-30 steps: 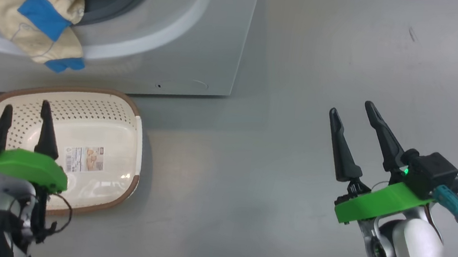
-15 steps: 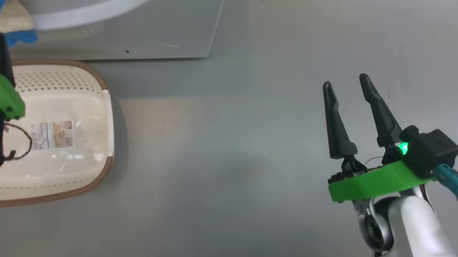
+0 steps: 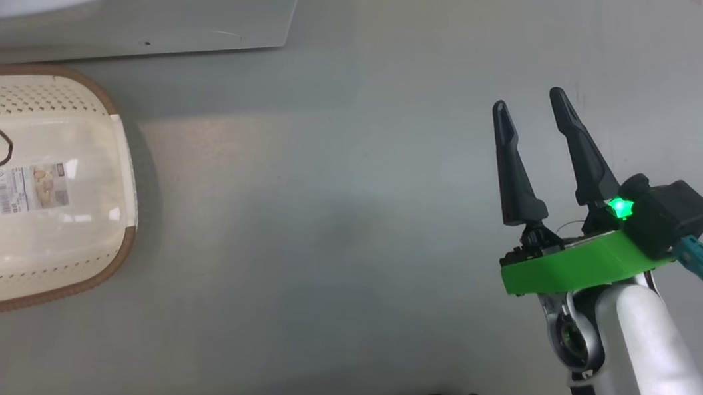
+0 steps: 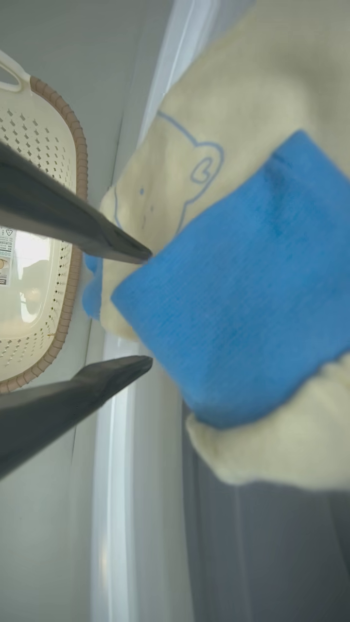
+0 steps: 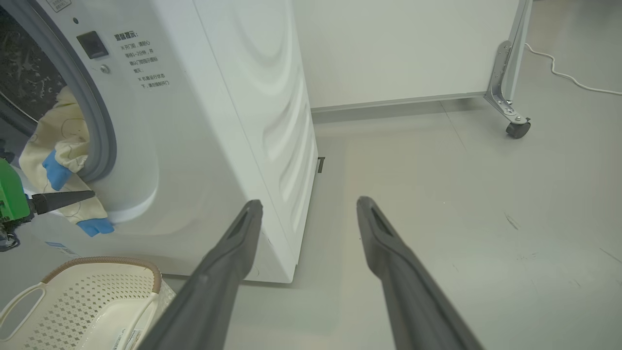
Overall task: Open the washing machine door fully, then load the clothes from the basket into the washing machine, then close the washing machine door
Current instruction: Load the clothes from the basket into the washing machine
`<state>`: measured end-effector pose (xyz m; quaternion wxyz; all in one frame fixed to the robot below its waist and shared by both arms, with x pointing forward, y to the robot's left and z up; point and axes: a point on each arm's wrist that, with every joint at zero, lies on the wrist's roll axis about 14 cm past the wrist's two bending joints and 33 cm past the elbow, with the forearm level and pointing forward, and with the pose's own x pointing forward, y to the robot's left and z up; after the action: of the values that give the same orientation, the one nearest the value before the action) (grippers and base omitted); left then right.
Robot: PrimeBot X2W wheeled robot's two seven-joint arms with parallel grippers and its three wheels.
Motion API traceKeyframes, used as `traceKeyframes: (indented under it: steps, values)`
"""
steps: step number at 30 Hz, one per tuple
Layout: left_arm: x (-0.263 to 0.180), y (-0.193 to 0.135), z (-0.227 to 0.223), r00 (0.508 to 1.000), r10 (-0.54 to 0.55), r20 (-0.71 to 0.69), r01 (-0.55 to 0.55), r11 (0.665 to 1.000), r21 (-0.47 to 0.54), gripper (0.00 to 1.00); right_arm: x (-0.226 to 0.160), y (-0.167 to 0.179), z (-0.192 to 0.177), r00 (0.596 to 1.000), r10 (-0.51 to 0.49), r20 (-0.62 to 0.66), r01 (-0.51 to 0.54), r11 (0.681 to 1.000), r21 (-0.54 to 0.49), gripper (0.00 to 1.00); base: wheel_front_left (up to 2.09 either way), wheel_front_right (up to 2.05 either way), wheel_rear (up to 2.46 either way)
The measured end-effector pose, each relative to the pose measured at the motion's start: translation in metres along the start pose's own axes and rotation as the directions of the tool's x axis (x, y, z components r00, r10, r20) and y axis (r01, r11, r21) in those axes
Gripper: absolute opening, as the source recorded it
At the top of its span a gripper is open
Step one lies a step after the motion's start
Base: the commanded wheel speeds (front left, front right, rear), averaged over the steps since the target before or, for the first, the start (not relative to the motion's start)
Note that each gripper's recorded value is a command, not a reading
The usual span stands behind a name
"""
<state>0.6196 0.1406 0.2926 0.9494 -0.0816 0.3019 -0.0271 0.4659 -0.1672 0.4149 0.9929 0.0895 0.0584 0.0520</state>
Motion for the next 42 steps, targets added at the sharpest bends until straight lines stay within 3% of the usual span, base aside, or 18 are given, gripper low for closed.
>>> traceKeyframes:
  steps: [13, 15, 16, 17, 28, 42]
  values:
    - [0.009, 0.003, -0.004, 0.998, 0.059, -0.022, -0.059, 0.998, 0.009, 1.0, -0.003, -0.004, -0.001, 1.0, -0.014, -0.005, 0.014, 1.0, 0.014, 1.0, 0.0, 0.0, 0.0]
    - [0.011, 0.003, 0.0, 0.998, 0.066, -0.012, -0.066, 0.998, 0.01, 0.55, -0.003, -0.005, -0.001, 1.0, -0.017, -0.005, 0.017, 1.0, 0.018, 1.0, 0.0, 0.0, 0.0]
    - [0.012, 0.002, 0.001, 0.998, 0.066, -0.005, -0.066, 0.998, 0.01, 0.39, -0.004, -0.005, -0.001, 1.0, -0.019, -0.004, 0.019, 1.0, 0.02, 1.0, 0.0, 0.0, 0.0]
    - [0.012, 0.002, 0.002, 0.998, 0.069, -0.004, -0.069, 0.998, 0.009, 0.01, -0.004, -0.006, 0.0, 1.0, -0.02, -0.004, 0.02, 1.0, 0.02, 1.0, 0.0, 0.0, 0.0]
    - [0.01, 0.006, 0.001, 0.997, 0.08, 0.001, -0.08, 0.996, 0.03, 0.0, -0.003, -0.005, 0.003, 1.0, -0.018, 0.004, 0.018, 1.0, 0.025, 1.0, 0.0, 0.0, 0.0]
    - [-0.017, -0.01, 0.046, 0.999, -0.046, 0.0, 0.045, 0.987, 0.155, 0.0, 0.005, 0.006, 0.004, 1.0, 0.012, 0.021, -0.013, 0.999, 0.038, 1.0, 0.0, 0.0, 0.0]
